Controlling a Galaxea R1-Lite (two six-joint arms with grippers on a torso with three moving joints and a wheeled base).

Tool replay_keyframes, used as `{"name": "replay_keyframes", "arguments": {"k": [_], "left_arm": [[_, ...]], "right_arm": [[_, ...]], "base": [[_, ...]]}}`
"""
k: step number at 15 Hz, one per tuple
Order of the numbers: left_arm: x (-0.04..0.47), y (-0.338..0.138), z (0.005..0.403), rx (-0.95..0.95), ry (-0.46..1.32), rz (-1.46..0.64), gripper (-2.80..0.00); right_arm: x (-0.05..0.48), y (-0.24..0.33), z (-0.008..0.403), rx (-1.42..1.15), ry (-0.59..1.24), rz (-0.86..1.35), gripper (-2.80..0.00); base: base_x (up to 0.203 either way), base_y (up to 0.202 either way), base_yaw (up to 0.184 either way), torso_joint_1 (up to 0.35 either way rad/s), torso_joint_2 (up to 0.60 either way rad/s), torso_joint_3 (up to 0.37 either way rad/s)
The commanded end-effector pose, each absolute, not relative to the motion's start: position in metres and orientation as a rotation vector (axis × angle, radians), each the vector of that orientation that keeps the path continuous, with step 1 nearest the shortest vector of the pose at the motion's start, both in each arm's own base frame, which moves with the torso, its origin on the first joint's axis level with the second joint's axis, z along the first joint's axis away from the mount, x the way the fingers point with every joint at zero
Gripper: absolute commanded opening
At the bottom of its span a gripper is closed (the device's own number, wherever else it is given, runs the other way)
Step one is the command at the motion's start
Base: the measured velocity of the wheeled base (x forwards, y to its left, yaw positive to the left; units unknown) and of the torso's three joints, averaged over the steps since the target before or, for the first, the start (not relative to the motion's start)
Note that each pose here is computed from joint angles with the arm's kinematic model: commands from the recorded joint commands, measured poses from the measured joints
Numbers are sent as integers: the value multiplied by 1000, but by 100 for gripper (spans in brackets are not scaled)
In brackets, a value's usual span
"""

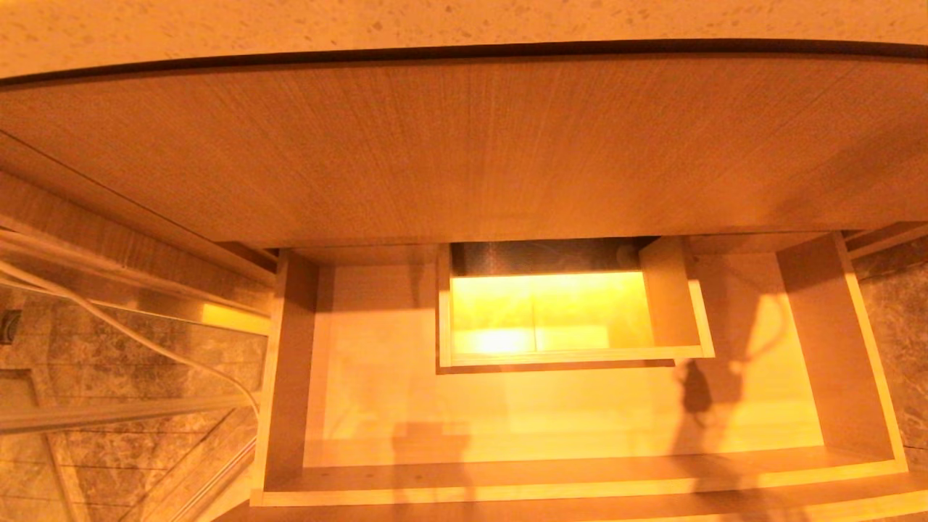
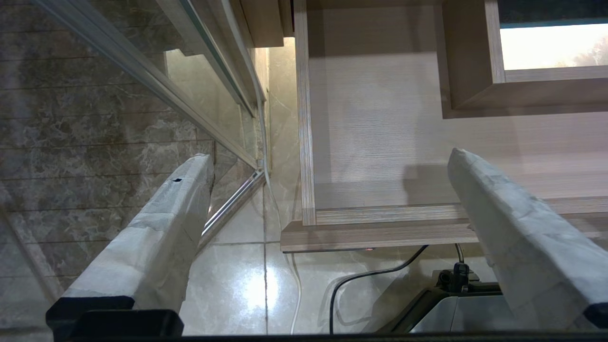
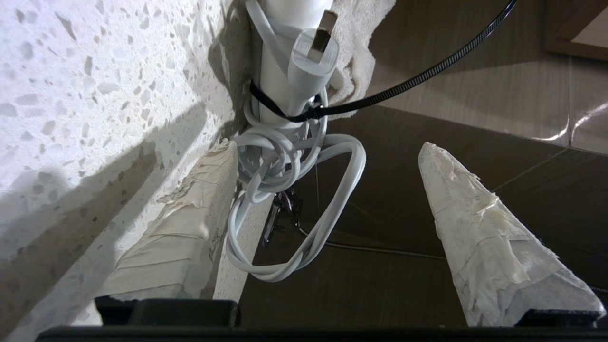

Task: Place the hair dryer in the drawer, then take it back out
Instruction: Pick up the hairdryer

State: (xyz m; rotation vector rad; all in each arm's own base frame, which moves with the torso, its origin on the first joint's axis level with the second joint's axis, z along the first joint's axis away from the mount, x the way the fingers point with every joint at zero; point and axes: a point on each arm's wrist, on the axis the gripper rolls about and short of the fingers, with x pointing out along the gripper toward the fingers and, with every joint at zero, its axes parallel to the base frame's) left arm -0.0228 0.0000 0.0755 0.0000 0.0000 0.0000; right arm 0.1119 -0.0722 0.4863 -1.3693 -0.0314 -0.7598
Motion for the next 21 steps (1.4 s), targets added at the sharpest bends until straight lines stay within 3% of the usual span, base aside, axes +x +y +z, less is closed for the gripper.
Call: {"name": "replay_keyframes", "arguments": {"k": [1, 16, 21], "left_arm": [[-23, 0, 75, 0, 0, 0, 0], [-23, 0, 75, 0, 0, 0, 0], [-23, 0, 75, 0, 0, 0, 0]], "right_arm": [[119, -77, 484, -1368, -8, -758, 0], [156, -101, 485, -1369, -63, -799, 0], [135, -87, 489, -1363, -81, -802, 0]], "base": [[0, 0, 0, 0, 0, 0], [0, 0, 0, 0, 0, 0], [0, 0, 0, 0, 0, 0]]}}
